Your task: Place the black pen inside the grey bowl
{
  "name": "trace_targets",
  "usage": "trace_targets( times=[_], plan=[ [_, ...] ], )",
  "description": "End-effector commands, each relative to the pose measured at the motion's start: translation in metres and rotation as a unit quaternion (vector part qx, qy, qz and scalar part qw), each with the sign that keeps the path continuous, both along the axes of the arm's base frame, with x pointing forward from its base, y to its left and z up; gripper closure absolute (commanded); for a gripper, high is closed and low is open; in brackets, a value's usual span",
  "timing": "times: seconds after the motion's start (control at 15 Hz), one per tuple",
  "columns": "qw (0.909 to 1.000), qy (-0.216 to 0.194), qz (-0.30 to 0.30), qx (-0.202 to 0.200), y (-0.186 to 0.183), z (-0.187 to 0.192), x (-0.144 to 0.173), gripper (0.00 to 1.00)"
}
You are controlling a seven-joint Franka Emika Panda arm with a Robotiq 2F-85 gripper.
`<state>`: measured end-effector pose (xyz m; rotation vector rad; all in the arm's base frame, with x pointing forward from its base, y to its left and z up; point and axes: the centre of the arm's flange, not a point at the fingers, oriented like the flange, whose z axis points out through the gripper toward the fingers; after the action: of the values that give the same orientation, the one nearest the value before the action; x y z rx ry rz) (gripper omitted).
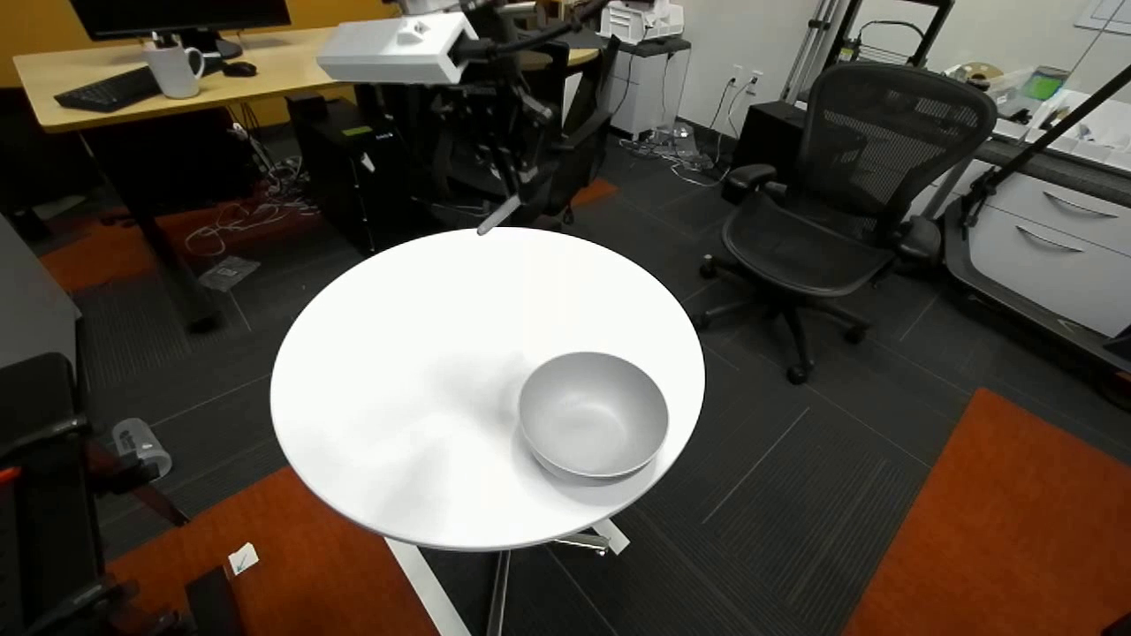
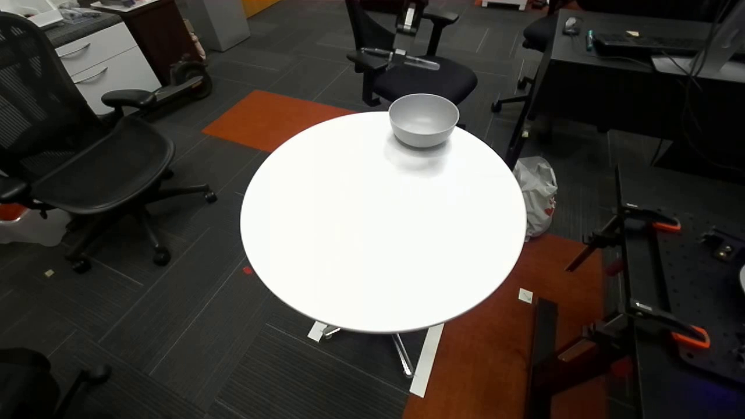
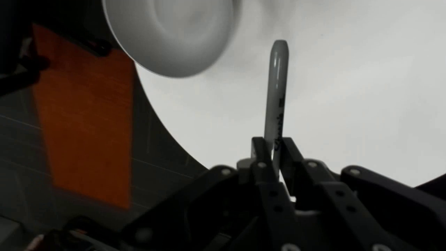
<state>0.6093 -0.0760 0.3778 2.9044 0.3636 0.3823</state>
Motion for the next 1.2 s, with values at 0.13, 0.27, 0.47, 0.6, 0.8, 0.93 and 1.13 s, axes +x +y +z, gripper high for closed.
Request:
trace_targets(
  times=[0.13,0.27,0.47,0.6,0.8,0.93,1.13],
  plan=[
    [0.9901,0.028,-0.136,-0.02,-0.072,-0.024,-0.027,0.96],
    [0.9873,0.031,-0.155,-0.019,-0.094,-0.044,-0.026,0.96],
    [0.9852,0.024,-0.169,-0.017,-0.115,-0.07,-0.023,0.96],
    [0.9841,0.011,-0.177,-0.015,-0.125,-0.082,-0.019,0.96],
    [0.9827,-0.014,-0.184,-0.013,-0.132,-0.089,-0.011,0.96],
    [0.9819,-0.024,-0.187,-0.009,-0.136,-0.093,-0.006,0.96],
    [0.9803,-0.025,-0.196,-0.005,-0.138,-0.099,-0.001,0.61]
  ],
)
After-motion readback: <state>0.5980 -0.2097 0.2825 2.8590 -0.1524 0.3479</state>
